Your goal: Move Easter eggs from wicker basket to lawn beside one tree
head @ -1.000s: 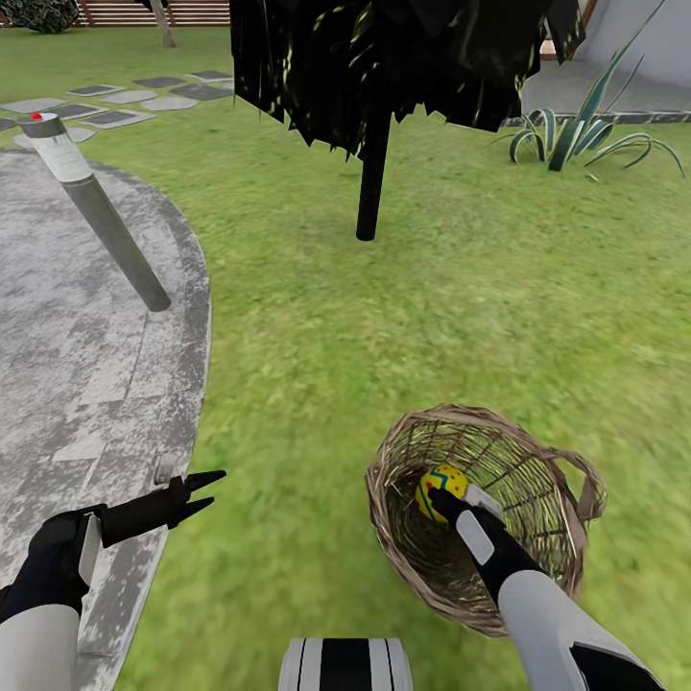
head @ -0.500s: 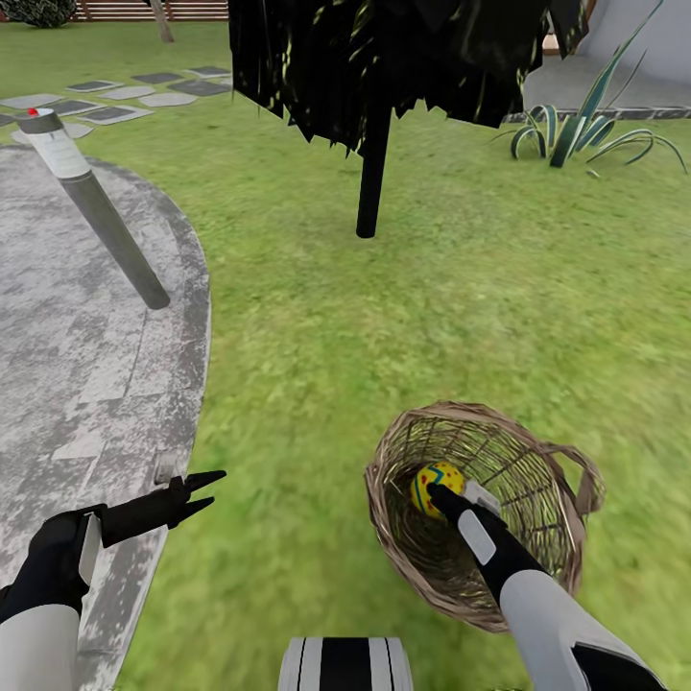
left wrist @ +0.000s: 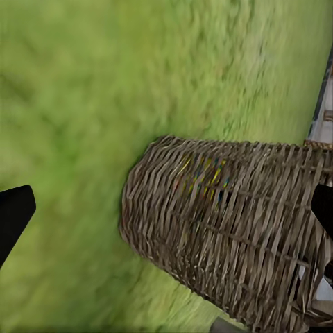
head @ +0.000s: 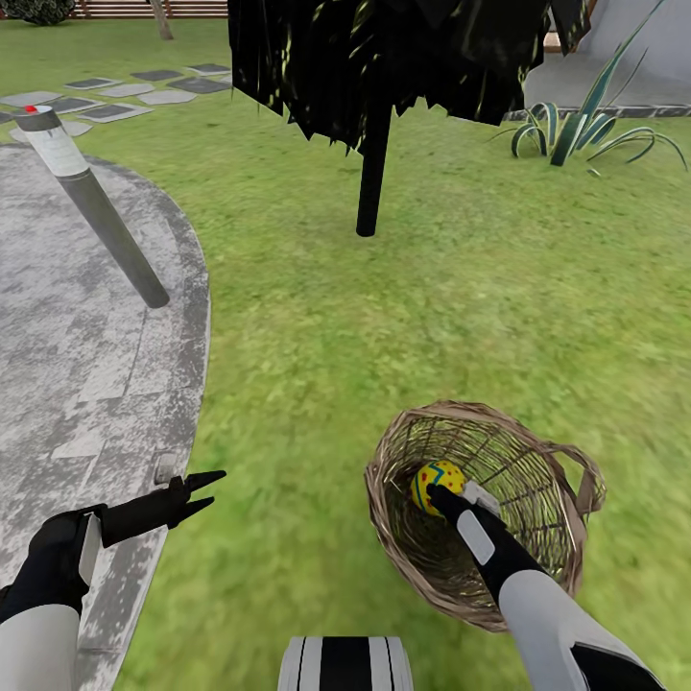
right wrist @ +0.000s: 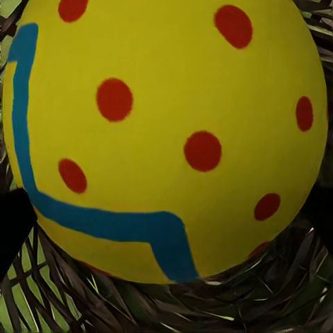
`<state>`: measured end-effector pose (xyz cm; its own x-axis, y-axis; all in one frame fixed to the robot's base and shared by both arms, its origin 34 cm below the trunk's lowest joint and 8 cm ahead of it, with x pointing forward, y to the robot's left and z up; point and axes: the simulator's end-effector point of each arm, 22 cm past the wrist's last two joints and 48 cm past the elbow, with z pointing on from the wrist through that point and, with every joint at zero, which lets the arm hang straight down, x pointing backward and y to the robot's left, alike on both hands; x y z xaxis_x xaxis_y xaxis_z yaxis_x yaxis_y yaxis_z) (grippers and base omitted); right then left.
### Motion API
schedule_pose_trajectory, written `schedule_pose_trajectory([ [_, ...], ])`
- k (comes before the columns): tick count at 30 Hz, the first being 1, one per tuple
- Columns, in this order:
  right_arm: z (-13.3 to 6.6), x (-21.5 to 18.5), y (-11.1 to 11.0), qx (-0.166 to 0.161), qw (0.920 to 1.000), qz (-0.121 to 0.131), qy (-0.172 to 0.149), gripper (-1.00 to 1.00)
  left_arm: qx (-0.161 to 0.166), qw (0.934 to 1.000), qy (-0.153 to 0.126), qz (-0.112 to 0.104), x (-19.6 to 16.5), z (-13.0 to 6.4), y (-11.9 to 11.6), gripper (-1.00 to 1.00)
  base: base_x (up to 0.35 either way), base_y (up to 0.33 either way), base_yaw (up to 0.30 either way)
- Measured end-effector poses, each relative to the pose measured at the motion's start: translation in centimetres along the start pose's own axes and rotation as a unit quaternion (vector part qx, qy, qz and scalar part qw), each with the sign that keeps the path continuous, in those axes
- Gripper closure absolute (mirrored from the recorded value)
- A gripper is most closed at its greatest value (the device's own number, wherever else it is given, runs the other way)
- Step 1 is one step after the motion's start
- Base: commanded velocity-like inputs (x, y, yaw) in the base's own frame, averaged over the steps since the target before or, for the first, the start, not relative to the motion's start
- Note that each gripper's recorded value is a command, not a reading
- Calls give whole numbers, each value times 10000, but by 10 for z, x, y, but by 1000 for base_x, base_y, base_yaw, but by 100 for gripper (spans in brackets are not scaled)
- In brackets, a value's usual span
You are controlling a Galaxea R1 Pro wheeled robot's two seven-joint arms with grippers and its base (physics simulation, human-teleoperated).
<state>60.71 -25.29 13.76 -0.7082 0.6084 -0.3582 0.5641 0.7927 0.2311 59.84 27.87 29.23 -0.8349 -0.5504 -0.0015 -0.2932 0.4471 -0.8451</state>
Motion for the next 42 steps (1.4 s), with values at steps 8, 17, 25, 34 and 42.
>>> schedule_pose_trajectory([
  [8,0,0,0,1,10000,-1,1,100,8,10000,0,-3,0,0,0,-100,0,0,0],
  [17,0,-1,-2,10,10000,-5,0,100,8,10000,1,-14,0,0,0,-100,0,0,0],
  [25,-4,-6,2,-32,10000,9,-48,100,48,10000,-22,21,-2,-2,-7,-100,0,0,0],
  [34,-7,-10,4,-47,10000,6,-74,100,64,10000,-37,29,-3,-4,-11,-100,0,0,0],
  [42,-11,-16,6,-75,9999,6,-104,100,106,9999,-70,65,-5,-7,-17,-100,-62,0,0],
])
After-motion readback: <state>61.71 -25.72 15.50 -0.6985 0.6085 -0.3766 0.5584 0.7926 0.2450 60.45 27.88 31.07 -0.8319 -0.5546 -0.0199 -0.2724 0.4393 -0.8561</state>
